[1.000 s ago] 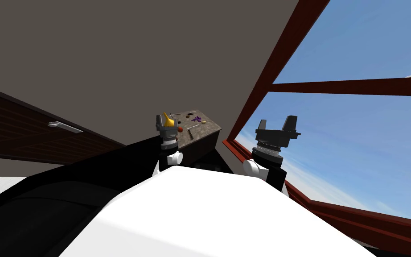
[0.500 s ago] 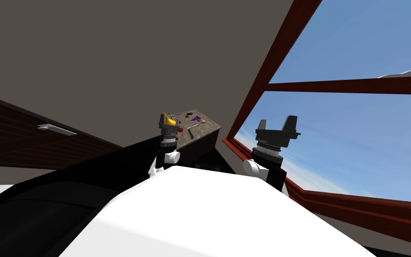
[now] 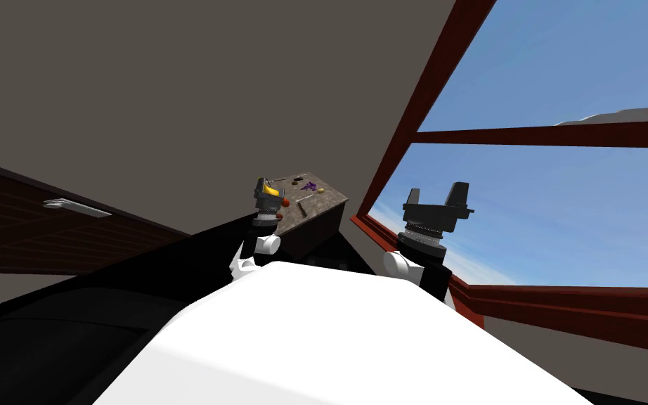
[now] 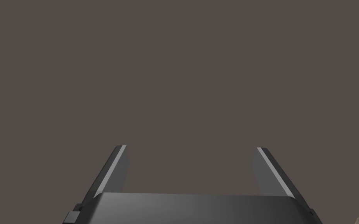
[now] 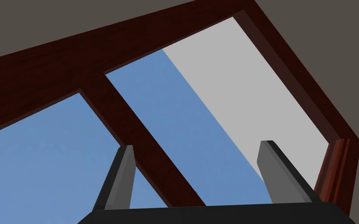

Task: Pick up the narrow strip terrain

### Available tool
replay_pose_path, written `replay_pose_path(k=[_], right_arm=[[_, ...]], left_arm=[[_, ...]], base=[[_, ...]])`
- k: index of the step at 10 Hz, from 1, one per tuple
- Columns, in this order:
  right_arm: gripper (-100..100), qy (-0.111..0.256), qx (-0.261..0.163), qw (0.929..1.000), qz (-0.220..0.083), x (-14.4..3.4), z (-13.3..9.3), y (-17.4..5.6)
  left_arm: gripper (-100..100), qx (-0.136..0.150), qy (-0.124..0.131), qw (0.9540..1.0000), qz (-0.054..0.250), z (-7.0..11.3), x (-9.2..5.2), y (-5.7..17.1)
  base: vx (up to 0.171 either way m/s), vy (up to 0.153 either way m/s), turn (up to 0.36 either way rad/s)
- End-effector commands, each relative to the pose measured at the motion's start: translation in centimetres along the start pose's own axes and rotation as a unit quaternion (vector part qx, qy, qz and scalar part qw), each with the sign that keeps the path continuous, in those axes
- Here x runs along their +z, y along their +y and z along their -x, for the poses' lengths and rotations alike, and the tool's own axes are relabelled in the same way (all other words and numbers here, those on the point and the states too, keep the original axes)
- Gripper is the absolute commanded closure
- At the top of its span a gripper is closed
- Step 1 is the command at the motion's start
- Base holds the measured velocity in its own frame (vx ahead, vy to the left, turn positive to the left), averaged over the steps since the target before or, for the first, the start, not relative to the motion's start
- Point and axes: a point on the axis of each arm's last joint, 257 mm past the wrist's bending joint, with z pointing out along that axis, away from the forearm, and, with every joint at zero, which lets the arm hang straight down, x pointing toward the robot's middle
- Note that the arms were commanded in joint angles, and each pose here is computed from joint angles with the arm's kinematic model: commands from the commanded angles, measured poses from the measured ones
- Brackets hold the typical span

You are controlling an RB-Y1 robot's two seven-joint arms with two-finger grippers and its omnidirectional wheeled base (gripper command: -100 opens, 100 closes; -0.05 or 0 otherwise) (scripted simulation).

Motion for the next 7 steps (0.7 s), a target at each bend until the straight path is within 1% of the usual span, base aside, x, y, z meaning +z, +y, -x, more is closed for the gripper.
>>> replay_pose_path(k=[1, 2, 3, 4, 5, 6, 7], right_arm=[[0, 0.000, 0.000, 1.0000, 0.000, 0.0, 0.0, 0.0], [0, 0.000, 0.000, 1.0000, 0.000, 0.0, 0.0, 0.0], [0, 0.000, 0.000, 1.0000, 0.000, 0.0, 0.0, 0.0], [0, 0.000, 0.000, 1.0000, 0.000, 0.0, 0.0, 0.0], [0, 0.000, 0.000, 1.0000, 0.000, 0.0, 0.0, 0.0], [0, 0.000, 0.000, 1.0000, 0.000, 0.0, 0.0, 0.0], [0, 0.000, 0.000, 1.0000, 0.000, 0.0, 0.0, 0.0]], left_arm=[[-100, -0.007, 0.003, 0.9998, 0.021, 0.6, 0.7, 1.1], [-100, -0.007, 0.001, 0.9995, 0.031, 0.7, 0.7, 1.6], [-100, -0.012, 0.003, 0.9990, 0.044, 1.1, 1.2, 2.2], [-100, -0.012, 0.001, 0.9985, 0.053, 1.2, 1.1, 2.7], [-100, -0.017, 0.002, 0.9976, 0.067, 1.6, 1.6, 3.3], [-100, -0.017, 0.000, 0.9970, 0.076, 1.7, 1.5, 3.7], [-100, -0.021, 0.001, 0.9956, 0.091, 2.1, 2.0, 4.5]], base=[[-0.068, 0.072, -0.138], [-0.056, 0.054, -0.060], [-0.055, 0.046, -0.104], [-0.042, 0.035, -0.048], [-0.053, 0.028, -0.105], [-0.045, 0.027, -0.053], [-0.040, 0.031, -0.104]])
